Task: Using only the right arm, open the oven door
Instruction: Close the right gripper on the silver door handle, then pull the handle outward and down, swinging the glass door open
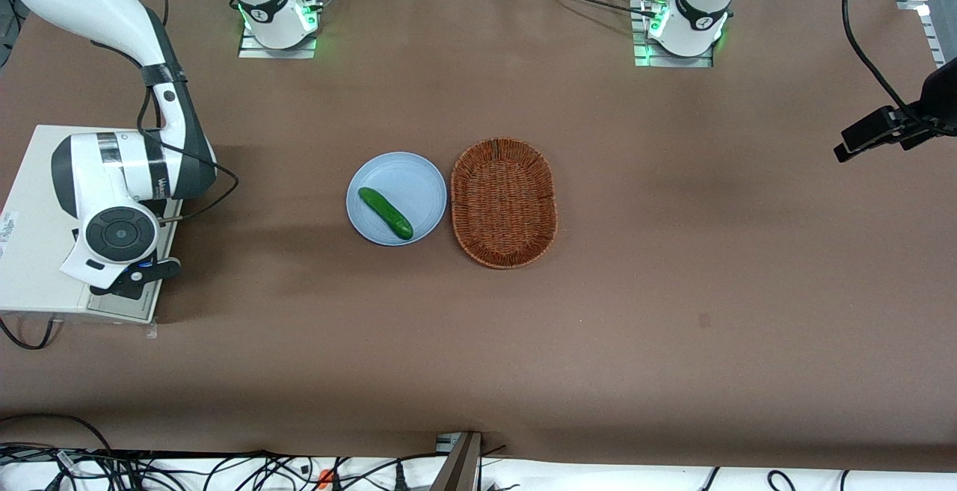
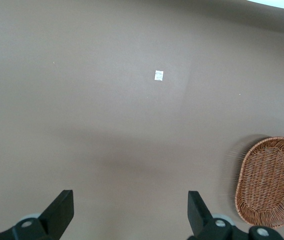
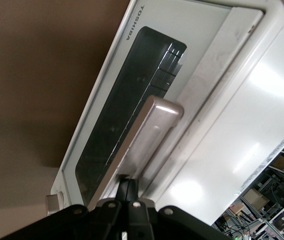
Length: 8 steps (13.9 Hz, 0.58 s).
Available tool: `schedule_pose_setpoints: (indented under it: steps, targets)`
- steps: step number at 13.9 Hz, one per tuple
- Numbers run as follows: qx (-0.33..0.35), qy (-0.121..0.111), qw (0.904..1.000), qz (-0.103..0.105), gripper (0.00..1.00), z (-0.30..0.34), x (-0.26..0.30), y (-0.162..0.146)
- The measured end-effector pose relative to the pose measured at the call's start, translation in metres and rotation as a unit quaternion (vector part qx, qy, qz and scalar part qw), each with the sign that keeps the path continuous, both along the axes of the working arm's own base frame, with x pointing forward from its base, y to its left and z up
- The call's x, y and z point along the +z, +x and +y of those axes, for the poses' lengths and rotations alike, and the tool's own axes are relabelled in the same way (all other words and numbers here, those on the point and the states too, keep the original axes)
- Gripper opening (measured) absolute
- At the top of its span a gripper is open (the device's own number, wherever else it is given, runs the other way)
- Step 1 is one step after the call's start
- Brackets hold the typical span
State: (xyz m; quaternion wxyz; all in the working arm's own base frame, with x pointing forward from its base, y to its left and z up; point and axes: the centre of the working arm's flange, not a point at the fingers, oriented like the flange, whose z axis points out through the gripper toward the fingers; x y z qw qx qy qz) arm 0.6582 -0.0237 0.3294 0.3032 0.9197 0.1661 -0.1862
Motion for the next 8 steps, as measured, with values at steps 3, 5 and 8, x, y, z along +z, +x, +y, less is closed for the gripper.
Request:
schedule_pose_setpoints:
  steps: [3,5,8]
  targets:
    - [0.001,0.000,1.0000,0.001,0.01,0.002,-0.001,0.000]
    - [0.004,0.000,1.0000,0.002,0.01,0.007,-0.003,0.000]
    - [0.009,0.001,1.0000,0.001,0.01,0.019,-0.006,0.000]
